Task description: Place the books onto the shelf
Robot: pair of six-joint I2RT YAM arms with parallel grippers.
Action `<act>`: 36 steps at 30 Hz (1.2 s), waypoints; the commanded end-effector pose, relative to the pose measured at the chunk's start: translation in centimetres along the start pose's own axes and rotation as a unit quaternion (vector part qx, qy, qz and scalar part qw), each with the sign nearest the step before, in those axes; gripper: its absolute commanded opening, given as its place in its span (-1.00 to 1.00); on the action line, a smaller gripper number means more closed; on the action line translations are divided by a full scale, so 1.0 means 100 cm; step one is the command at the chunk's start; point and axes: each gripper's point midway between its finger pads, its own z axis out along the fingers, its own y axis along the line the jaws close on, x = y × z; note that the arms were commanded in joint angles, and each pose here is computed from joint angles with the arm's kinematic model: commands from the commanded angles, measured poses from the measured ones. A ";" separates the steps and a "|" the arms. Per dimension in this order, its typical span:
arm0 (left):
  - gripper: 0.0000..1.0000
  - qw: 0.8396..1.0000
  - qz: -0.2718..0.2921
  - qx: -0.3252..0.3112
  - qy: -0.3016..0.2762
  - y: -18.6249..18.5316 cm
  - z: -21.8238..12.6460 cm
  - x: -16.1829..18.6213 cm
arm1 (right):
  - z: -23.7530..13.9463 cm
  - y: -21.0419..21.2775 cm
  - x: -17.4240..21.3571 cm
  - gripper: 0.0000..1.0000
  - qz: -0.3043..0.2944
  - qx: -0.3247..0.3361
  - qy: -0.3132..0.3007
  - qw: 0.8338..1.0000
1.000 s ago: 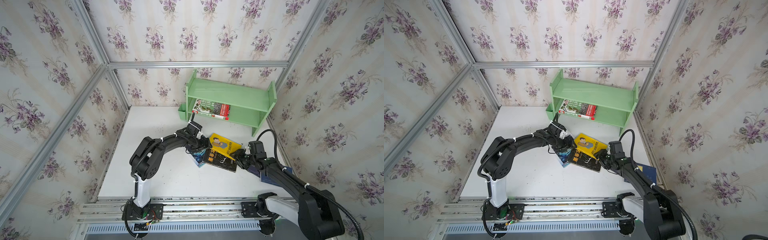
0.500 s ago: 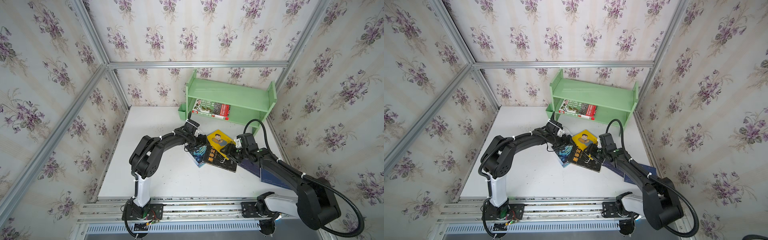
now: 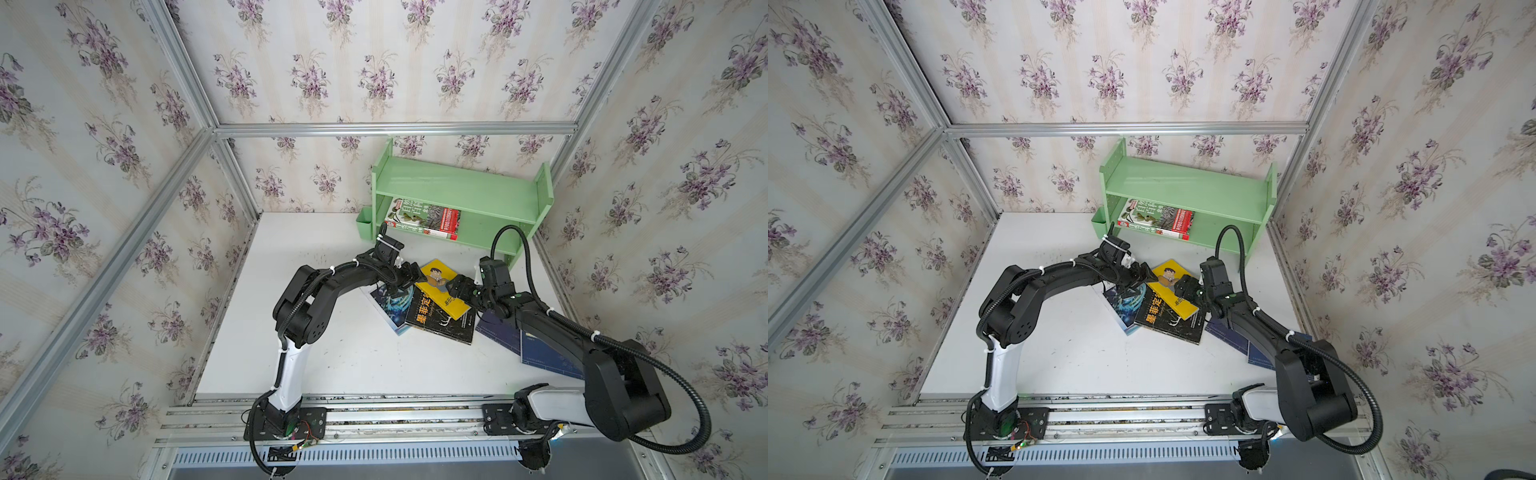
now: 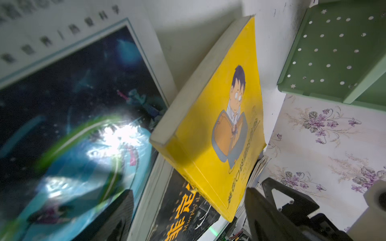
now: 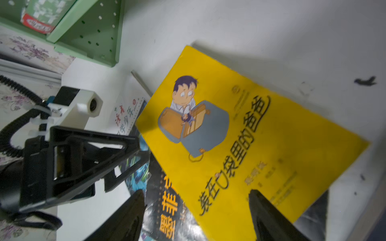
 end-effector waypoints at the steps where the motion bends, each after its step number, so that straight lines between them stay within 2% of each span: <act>1: 0.69 1.000 -0.013 0.022 -0.007 -0.010 0.003 -0.008 | 0.004 0.010 -0.033 0.60 -0.022 -0.022 -0.055 0.998; 4: 0.68 0.999 -0.017 0.027 -0.011 -0.011 0.006 -0.013 | 0.012 -0.003 -0.038 0.60 -0.018 -0.010 -0.056 0.998; 8: 0.66 0.999 -0.019 0.033 -0.015 -0.011 0.010 -0.019 | 0.020 -0.018 -0.049 0.55 0.017 -0.020 -0.053 0.998; 16: 0.62 0.999 -0.026 0.039 -0.020 -0.011 0.014 -0.028 | 0.039 -0.027 -0.060 0.48 0.009 -0.005 -0.012 1.000; 26: 0.62 0.998 -0.023 0.048 -0.025 -0.018 0.013 -0.034 | 0.056 -0.043 -0.049 0.43 -0.015 0.022 0.019 0.999; 29: 0.63 0.998 -0.025 0.047 -0.026 -0.018 0.013 -0.034 | 0.059 -0.038 -0.043 0.33 -0.020 0.009 0.041 0.999; 36: 0.62 0.998 -0.010 0.054 -0.031 -0.027 0.009 -0.036 | 0.063 -0.026 -0.017 0.24 -0.039 -0.013 0.093 0.995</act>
